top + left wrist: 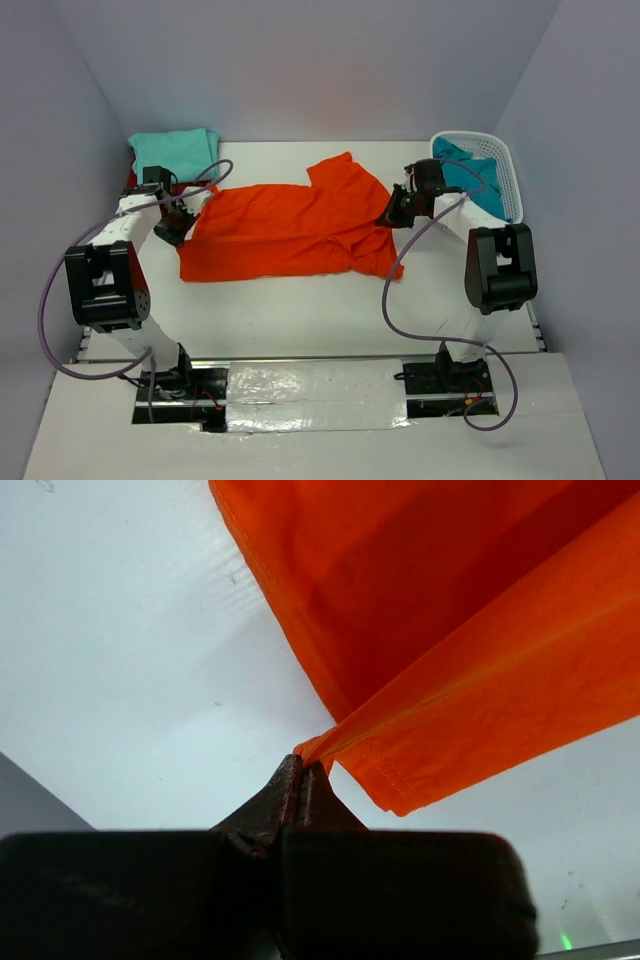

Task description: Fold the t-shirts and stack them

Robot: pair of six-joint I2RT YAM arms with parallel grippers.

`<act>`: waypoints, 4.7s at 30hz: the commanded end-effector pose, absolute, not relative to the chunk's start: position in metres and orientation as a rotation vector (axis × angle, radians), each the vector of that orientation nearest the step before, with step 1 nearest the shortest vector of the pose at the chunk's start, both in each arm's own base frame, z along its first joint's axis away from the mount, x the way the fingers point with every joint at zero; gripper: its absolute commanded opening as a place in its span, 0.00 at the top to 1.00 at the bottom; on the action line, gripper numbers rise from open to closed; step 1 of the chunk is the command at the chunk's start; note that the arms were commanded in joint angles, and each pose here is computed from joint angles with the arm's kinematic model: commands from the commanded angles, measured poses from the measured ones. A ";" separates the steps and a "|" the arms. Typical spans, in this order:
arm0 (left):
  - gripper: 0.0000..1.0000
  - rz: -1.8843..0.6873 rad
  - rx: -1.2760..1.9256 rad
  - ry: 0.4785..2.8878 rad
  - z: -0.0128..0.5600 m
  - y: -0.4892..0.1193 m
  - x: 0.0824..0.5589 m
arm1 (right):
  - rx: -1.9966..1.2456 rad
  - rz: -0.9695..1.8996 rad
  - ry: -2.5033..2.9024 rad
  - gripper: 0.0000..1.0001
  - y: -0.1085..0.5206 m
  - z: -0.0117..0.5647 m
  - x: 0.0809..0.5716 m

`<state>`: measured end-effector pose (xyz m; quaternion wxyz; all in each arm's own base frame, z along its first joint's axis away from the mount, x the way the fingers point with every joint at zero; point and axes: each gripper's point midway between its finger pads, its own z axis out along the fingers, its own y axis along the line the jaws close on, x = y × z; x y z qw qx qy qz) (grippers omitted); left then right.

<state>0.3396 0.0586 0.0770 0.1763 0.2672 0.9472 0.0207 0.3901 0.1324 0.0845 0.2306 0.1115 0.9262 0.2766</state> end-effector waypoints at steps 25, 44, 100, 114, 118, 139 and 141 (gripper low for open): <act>0.35 -0.351 0.147 2.885 0.041 0.051 0.307 | 0.392 0.577 2.717 0.26 0.105 0.055 0.300; 1.00 -0.419 0.257 2.838 0.041 0.064 0.306 | 0.547 0.483 2.775 1.00 0.077 0.032 0.262; 0.51 -0.653 1.868 1.874 0.057 -0.369 0.195 | 0.123 0.718 2.793 0.57 0.152 0.041 0.231; 1.00 -0.482 1.586 2.045 0.076 -0.337 0.252 | 0.179 0.685 2.774 1.00 0.149 0.062 0.271; 1.00 -0.477 1.455 2.137 0.072 -0.314 0.278 | 0.219 0.681 2.818 1.00 0.149 0.058 0.281; 0.77 -0.327 1.083 2.475 0.040 -0.257 0.323 | 0.283 0.557 2.676 0.50 0.132 0.112 0.310; 0.66 -0.401 1.108 2.466 0.043 -0.263 0.316 | 0.296 0.570 2.653 0.48 0.128 0.116 0.289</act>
